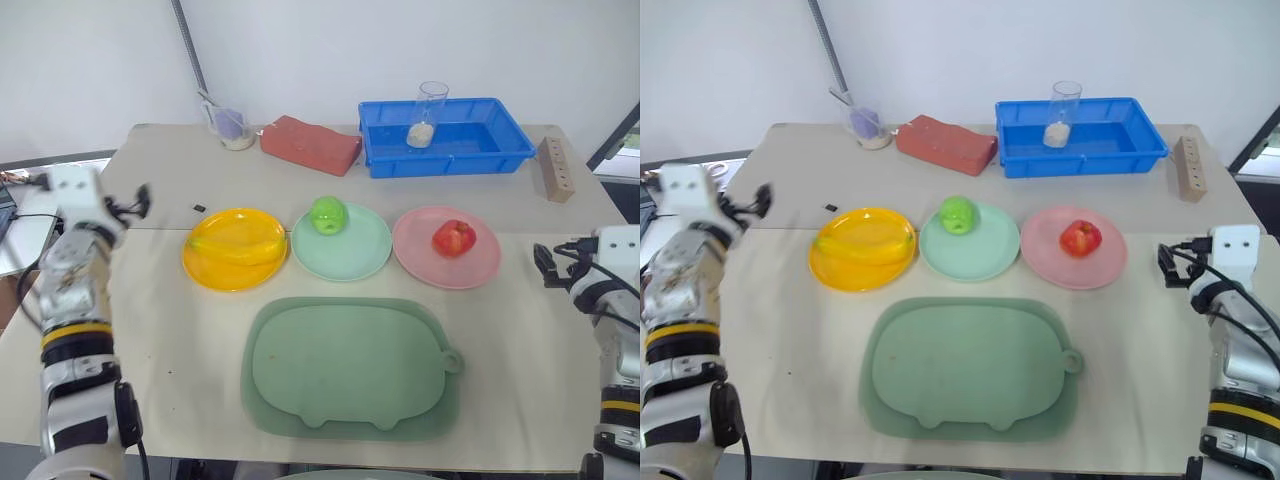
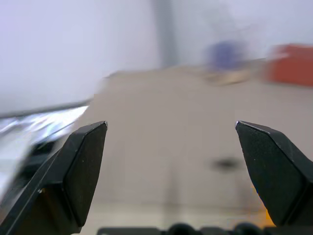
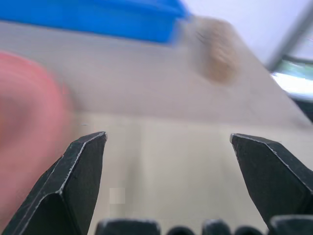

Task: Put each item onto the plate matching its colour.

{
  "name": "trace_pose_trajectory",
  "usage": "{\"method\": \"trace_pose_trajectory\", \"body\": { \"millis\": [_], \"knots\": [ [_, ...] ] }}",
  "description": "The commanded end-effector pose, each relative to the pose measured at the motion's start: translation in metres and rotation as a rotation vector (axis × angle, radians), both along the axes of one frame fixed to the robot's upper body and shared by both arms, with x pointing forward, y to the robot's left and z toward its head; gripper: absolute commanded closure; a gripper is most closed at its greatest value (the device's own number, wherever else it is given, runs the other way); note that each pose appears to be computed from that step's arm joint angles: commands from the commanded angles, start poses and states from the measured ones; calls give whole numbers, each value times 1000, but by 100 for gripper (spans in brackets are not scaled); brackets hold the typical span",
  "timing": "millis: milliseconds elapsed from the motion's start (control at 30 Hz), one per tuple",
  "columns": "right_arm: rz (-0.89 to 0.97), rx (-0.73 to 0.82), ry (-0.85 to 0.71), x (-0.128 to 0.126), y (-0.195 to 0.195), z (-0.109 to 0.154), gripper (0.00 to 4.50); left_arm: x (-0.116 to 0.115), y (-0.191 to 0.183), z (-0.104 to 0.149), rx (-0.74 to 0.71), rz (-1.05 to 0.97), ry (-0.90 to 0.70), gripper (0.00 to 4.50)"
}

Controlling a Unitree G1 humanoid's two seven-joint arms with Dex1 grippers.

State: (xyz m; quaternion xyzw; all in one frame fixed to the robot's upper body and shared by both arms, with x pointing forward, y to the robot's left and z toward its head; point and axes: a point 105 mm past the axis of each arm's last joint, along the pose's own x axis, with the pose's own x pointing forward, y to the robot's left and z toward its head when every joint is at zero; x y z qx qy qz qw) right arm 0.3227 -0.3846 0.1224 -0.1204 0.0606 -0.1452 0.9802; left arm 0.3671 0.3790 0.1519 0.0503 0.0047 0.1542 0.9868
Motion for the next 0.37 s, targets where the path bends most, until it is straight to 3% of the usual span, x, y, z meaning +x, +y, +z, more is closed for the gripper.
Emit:
{"method": "trace_pose_trajectory", "body": {
  "millis": [33,233,367],
  "knots": [
    [-85,-34,-132,3,-11,20,2,-19,28,-2,25,115,-22,0],
    [-175,-20,-140,8,-24,11,2,-33,42,-28,-22,191,26,0],
    [-180,-9,-143,15,-23,9,2,-29,35,-29,-40,160,11,0]
  ]
}}
